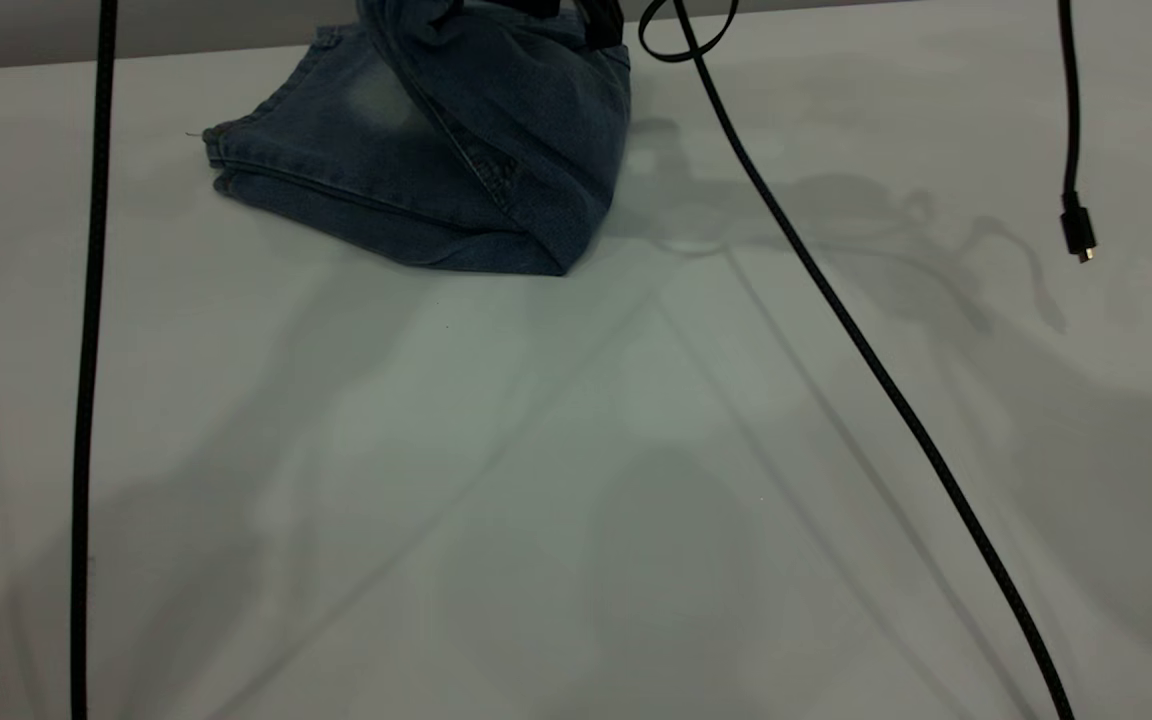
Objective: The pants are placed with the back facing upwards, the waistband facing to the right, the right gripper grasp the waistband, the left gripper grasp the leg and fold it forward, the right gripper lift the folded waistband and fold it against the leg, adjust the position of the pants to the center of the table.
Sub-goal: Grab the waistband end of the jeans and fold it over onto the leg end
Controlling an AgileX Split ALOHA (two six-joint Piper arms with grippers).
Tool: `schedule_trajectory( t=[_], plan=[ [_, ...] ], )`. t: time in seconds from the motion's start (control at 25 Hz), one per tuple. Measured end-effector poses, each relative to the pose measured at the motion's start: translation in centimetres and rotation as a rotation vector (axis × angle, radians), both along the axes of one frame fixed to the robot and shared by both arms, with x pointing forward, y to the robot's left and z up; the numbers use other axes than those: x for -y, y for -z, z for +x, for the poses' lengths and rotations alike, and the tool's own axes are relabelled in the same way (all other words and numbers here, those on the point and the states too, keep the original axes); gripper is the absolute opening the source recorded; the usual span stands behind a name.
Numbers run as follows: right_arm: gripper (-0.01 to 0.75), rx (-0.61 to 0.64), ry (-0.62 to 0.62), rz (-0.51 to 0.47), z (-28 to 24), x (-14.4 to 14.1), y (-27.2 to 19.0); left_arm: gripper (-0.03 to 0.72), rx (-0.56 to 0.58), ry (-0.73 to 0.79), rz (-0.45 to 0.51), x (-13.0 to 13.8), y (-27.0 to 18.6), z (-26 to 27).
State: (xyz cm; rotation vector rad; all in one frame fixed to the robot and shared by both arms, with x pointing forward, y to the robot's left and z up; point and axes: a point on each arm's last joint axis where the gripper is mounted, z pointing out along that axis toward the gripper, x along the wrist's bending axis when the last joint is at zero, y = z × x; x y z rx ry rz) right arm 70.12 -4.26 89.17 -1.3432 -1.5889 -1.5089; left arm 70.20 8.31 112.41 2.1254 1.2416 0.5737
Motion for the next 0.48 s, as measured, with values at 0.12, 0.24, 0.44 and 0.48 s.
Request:
schedule_trajectory(
  t=[0.12,0.24,0.44,0.48],
  plan=[
    [0.169,0.001,0.0,0.001,0.01,-0.01,-0.03,0.488,-0.001,0.001,-0.002,0.01,0.0,-0.01],
    [0.321,-0.004,0.002,0.003,0.02,-0.01,-0.04,0.488,-0.001,0.001,-0.002,0.01,0.0,-0.01],
    [0.577,-0.017,0.006,0.006,0.03,0.0,-0.04,0.488,-0.002,0.001,-0.001,0.02,0.05,0.01],
    [0.601,-0.017,0.014,0.001,0.14,0.13,0.01,0.488,-0.002,0.001,-0.001,0.02,0.05,0.01]
  ],
)
